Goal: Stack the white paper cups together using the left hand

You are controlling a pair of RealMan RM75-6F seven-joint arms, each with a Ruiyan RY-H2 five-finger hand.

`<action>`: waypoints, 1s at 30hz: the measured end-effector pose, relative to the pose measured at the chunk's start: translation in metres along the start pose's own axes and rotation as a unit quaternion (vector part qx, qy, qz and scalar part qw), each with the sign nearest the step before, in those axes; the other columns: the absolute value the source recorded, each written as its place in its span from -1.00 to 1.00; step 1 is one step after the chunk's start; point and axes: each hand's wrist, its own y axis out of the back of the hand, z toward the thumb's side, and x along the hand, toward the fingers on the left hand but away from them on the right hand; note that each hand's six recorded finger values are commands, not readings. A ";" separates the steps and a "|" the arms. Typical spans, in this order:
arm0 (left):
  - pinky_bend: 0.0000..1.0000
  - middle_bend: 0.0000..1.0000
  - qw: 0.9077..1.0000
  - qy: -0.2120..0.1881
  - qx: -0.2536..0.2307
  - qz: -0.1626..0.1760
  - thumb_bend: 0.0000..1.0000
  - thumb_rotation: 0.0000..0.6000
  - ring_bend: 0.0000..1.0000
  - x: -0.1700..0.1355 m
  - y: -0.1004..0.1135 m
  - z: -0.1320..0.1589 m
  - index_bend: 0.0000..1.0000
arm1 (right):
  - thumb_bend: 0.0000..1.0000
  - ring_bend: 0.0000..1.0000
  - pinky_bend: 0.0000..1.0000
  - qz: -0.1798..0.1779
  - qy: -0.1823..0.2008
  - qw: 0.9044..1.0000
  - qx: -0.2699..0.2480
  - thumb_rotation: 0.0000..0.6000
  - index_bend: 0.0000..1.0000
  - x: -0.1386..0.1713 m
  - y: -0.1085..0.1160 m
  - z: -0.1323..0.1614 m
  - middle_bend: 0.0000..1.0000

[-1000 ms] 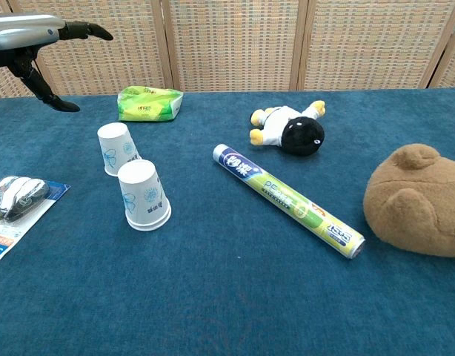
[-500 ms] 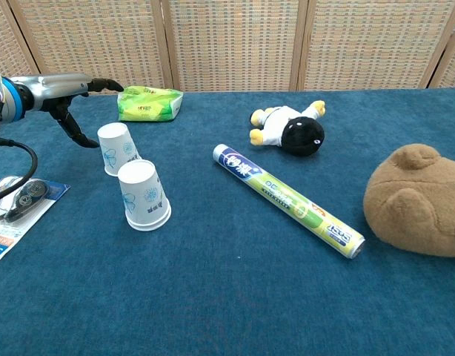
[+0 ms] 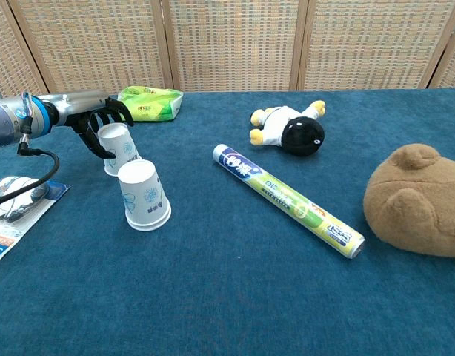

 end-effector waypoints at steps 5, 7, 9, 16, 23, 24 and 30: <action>-0.31 -0.17 1.000 -0.005 -0.006 0.009 -0.54 1.00 -0.24 0.004 -0.003 0.004 -0.29 | -1.00 -1.00 -1.00 -0.001 -0.001 1.000 0.000 1.00 -1.00 0.000 0.001 -0.002 -1.00; -0.30 -0.13 1.000 -0.009 -0.007 0.018 -0.54 1.00 -0.20 0.004 -0.001 0.007 -0.23 | -1.00 -1.00 -1.00 -0.001 0.000 1.000 -0.001 1.00 -1.00 0.000 0.001 -0.002 -1.00; -0.29 -0.10 0.999 -0.013 -0.009 0.027 -0.54 1.00 -0.18 0.004 0.001 0.007 -0.21 | -1.00 -1.00 -1.00 0.000 0.000 1.000 -0.003 1.00 -1.00 0.000 0.001 -0.002 -1.00; -0.29 -0.10 0.999 -0.022 -0.015 0.039 -0.54 1.00 -0.18 -0.002 0.009 0.008 -0.20 | -1.00 -1.00 -1.00 0.001 0.004 1.000 -0.003 1.00 -1.00 -0.001 0.000 0.001 -1.00; -0.29 -0.10 0.996 -0.054 -0.032 0.060 -0.54 1.00 -0.18 -0.021 0.035 0.017 -0.20 | -1.00 -1.00 -1.00 0.003 0.010 1.000 -0.003 1.00 -1.00 0.000 -0.001 0.005 -1.00; -0.29 -0.10 0.995 -0.062 -0.035 0.063 -0.54 1.00 -0.18 -0.026 0.042 0.019 -0.20 | -1.00 -1.00 -1.00 0.004 0.011 1.000 -0.003 1.00 -1.00 0.000 -0.001 0.006 -1.00; -0.37 -0.10 0.991 -0.108 -0.043 0.064 -0.54 1.00 -0.18 -0.070 0.076 0.030 -0.20 | -1.00 -1.00 -1.00 0.006 0.016 1.000 -0.004 1.00 -1.00 0.001 -0.002 0.010 -1.00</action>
